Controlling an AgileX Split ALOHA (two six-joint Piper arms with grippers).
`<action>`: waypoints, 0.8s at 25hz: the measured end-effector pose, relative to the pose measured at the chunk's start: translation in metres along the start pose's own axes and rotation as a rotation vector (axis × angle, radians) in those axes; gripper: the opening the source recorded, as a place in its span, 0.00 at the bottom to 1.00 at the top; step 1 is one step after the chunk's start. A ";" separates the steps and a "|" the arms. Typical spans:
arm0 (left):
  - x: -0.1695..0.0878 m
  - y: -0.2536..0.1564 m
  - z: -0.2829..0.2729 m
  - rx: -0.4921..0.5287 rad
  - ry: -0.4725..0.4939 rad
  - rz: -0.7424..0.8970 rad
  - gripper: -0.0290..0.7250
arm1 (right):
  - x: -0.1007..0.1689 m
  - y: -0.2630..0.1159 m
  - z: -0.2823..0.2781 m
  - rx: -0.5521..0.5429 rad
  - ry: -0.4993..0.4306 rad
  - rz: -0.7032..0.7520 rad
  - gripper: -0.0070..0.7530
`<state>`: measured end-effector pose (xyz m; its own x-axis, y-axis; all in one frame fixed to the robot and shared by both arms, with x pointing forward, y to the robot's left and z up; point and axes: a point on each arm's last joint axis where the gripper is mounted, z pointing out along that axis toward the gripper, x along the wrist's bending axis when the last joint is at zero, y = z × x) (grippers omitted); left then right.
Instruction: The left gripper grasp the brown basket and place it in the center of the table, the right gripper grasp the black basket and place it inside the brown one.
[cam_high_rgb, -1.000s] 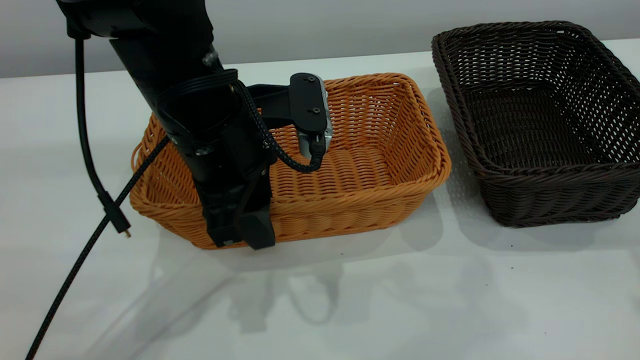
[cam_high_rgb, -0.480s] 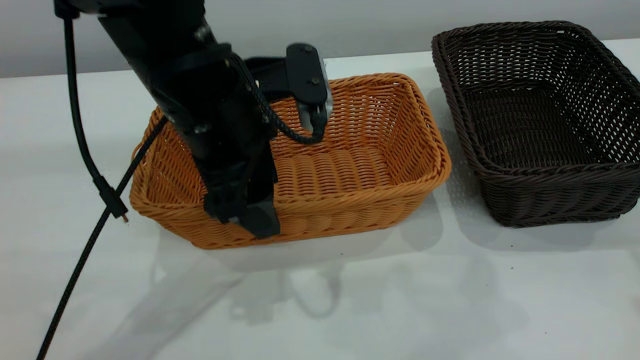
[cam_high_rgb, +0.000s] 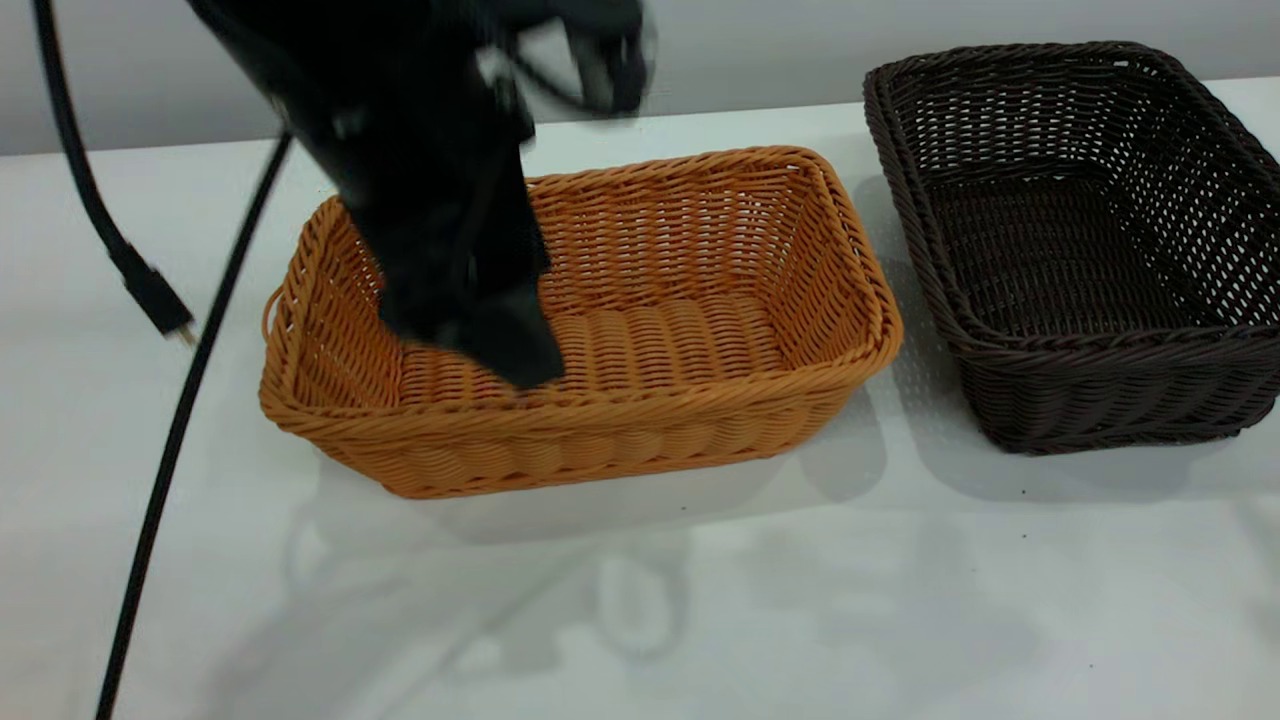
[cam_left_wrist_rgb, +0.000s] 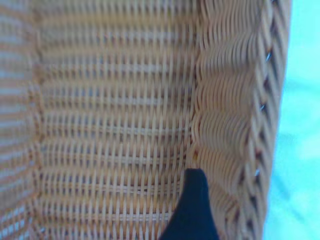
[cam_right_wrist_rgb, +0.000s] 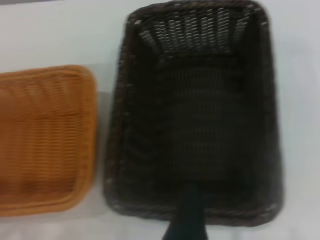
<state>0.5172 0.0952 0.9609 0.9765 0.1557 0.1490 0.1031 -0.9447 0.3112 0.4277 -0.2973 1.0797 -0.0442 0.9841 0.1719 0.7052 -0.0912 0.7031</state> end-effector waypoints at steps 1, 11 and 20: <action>-0.002 0.003 -0.010 -0.016 0.009 -0.011 0.77 | 0.001 0.000 0.000 0.002 0.016 0.018 0.77; -0.012 0.015 -0.093 -0.225 0.161 -0.163 0.77 | 0.010 -0.015 0.024 0.042 0.184 0.654 0.77; -0.011 0.017 -0.093 -0.246 0.166 -0.175 0.77 | 0.009 -0.056 0.068 0.265 0.173 1.189 0.70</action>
<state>0.4909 0.1040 1.0517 0.9019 0.3730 0.2176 0.1978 -0.8048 0.5596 0.4359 -0.2735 0.9951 0.6450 0.2753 0.7129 0.4917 -0.8636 -0.1114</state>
